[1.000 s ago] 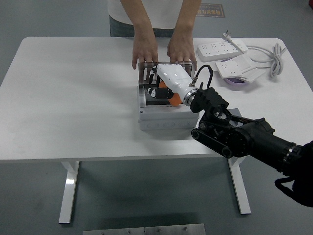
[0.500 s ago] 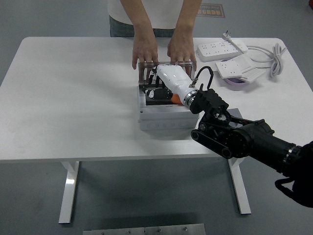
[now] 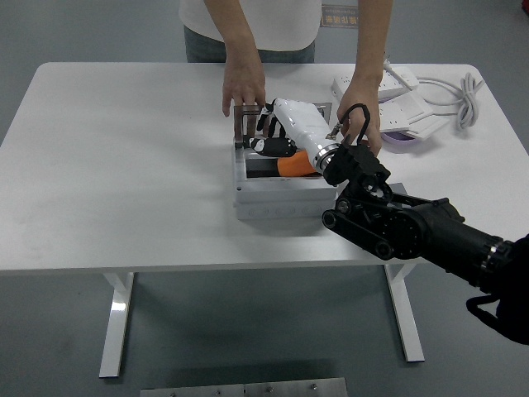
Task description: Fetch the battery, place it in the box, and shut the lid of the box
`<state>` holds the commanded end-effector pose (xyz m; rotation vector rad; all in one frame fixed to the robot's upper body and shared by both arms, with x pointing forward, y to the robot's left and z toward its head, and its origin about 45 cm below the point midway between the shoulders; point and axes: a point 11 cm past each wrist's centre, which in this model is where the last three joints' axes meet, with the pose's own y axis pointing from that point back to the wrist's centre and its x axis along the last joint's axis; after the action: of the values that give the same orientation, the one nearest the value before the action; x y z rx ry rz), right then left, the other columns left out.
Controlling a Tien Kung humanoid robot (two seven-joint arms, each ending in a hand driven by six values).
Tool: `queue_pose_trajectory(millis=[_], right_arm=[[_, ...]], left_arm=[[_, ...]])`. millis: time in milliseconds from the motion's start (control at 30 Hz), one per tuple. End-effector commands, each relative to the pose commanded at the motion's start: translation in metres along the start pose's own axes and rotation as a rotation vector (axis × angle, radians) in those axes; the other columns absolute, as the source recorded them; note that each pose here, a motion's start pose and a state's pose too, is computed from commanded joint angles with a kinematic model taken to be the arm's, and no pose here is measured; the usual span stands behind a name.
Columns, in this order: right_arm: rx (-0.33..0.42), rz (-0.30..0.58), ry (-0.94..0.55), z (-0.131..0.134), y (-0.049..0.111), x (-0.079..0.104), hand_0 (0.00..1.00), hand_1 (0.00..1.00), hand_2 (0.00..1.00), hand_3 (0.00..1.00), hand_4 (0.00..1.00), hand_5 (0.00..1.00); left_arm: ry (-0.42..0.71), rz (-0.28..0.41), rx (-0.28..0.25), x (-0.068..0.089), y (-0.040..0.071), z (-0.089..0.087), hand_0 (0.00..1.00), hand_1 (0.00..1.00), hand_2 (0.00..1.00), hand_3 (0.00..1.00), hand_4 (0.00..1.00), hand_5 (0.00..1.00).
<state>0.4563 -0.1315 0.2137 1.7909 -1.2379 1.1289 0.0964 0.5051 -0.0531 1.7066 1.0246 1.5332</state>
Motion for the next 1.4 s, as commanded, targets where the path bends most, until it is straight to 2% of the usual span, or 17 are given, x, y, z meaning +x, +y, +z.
queue_pose_trajectory(millis=[33,200,233,400,433,967,1033,1200,1233,1400], right_arm=[[-0.003,0.000,-0.002,0.000,0.000,0.000,0.177,0.250,0.312,0.343,0.529,0.321],[-0.017,-0.008,-0.008,0.001,0.000,-0.001,0.177,0.250,0.312,0.343,0.529,0.321],[-0.020,-0.010,-0.009,0.001,0.000,-0.002,0.095,0.207,0.245,0.264,0.216,0.359],[-0.031,-0.015,-0.014,0.001,-0.001,0.000,0.095,0.207,0.245,0.264,0.216,0.359],[-0.032,-0.013,-0.016,0.001,-0.002,0.002,0.084,0.202,0.239,0.259,0.177,0.348],[-0.034,0.066,-0.033,-0.008,-0.021,0.052,0.070,0.194,0.229,0.251,0.166,0.353],[-0.032,0.075,-0.032,-0.008,-0.022,0.056,0.077,0.200,0.233,0.258,0.202,0.355],[-0.024,0.085,-0.032,-0.010,-0.025,0.059,0.077,0.200,0.233,0.258,0.202,0.355],[-0.023,0.085,-0.031,-0.010,-0.025,0.060,0.074,0.209,0.257,0.303,0.619,0.278],[-0.021,0.079,-0.031,-0.010,-0.027,0.060,0.074,0.209,0.257,0.303,0.619,0.278]], left_arm=[[0.000,0.000,0.000,0.000,0.000,0.000,0.457,0.645,0.645,0.676,0.787,0.700],[0.000,0.003,0.001,0.001,0.000,0.000,0.457,0.645,0.645,0.676,0.787,0.700],[0.000,0.004,0.001,0.001,0.000,0.000,0.457,0.645,0.645,0.677,0.788,0.701],[0.000,0.004,0.005,0.001,-0.001,-0.002,0.457,0.645,0.645,0.677,0.788,0.701],[0.000,0.003,0.006,0.001,-0.001,-0.002,0.456,0.645,0.642,0.676,0.788,0.701],[-0.008,0.004,0.005,0.001,0.000,0.000,0.454,0.645,0.643,0.676,0.788,0.700],[-0.010,0.004,0.003,0.001,0.001,0.000,0.454,0.645,0.642,0.677,0.787,0.699],[-0.013,0.001,0.000,0.000,0.001,0.003,0.454,0.645,0.642,0.677,0.787,0.699],[-0.014,0.001,-0.001,-0.001,0.002,0.003,0.454,0.645,0.642,0.678,0.788,0.700],[-0.017,0.001,-0.003,-0.001,0.002,0.004,0.454,0.645,0.642,0.678,0.788,0.700]])
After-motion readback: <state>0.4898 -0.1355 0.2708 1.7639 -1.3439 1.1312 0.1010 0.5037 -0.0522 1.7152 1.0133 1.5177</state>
